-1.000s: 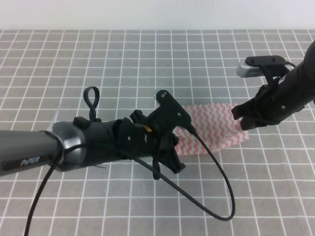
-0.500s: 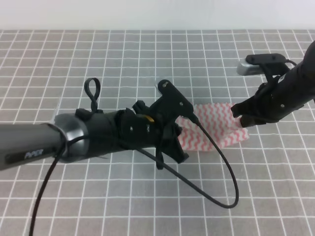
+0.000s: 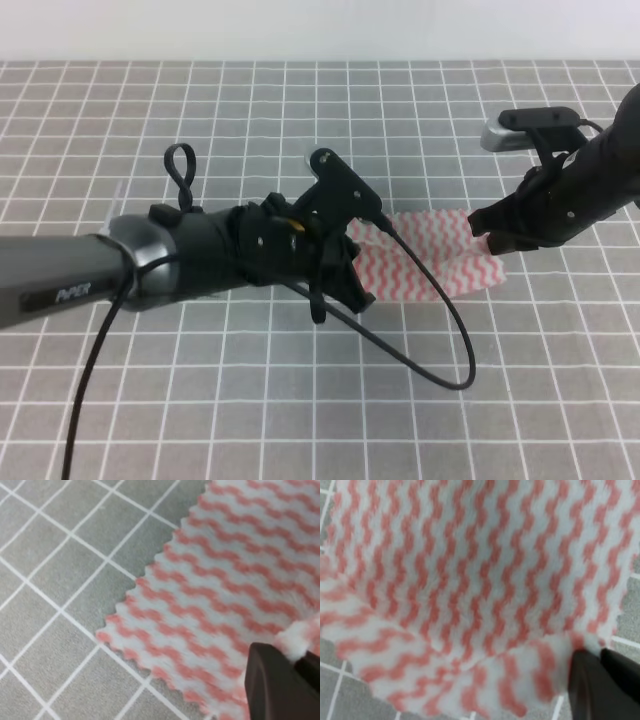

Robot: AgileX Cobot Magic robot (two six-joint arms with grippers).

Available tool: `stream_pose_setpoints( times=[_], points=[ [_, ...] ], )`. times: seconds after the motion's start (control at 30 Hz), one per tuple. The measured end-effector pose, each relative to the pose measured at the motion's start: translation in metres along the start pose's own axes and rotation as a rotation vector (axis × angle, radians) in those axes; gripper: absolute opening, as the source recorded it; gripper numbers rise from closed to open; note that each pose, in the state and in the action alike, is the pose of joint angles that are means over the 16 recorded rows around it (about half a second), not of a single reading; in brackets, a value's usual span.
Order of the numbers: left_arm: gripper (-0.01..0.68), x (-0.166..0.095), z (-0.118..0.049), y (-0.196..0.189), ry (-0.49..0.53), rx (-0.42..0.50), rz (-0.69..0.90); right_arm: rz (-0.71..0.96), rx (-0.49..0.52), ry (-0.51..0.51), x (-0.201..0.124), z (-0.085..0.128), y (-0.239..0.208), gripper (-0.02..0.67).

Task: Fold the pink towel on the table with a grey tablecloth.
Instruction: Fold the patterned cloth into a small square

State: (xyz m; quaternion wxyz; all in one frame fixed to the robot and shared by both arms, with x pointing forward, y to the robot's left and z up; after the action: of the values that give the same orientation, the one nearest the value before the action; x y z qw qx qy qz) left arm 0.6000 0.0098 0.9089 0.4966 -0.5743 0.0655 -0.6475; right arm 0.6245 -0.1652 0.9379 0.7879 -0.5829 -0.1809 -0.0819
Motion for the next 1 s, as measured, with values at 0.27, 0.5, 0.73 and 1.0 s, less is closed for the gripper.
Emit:
stream_pose_setpoints(
  times=[0.27,0.5,0.73,1.0],
  points=[
    [-0.001,0.001,0.003,0.007,-0.006,-0.015,0.007,-0.014,-0.004,0.004,0.003,-0.002,0.005,-0.017],
    [-0.001,-0.002,0.007,0.010,-0.013,-0.013,0.014,-0.044,-0.007,0.005,0.008,-0.002,0.006,-0.016],
    [-0.001,-0.005,0.013,0.011,-0.022,0.001,0.017,-0.073,-0.009,0.004,0.012,-0.003,0.006,-0.017],
    [-0.001,-0.008,0.014,0.014,-0.025,0.006,0.022,-0.094,-0.011,0.005,0.016,-0.003,0.005,-0.017]
  ],
)
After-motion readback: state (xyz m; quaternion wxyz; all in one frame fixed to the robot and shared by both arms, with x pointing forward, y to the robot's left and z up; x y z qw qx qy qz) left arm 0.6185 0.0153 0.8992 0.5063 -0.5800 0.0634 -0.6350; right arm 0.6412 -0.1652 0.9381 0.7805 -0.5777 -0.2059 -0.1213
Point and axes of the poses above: a point on each arm's last joint axis where the gripper is mounted, y pointing out along that axis toward the gripper, z along the wrist's bending axis when the last joint is at zero, x = y × z, the point moved 7 cm from there along y, pointing out along that axis toward the gripper, and after that the axes turned 7 degrees about y, right-handed, at the moved point
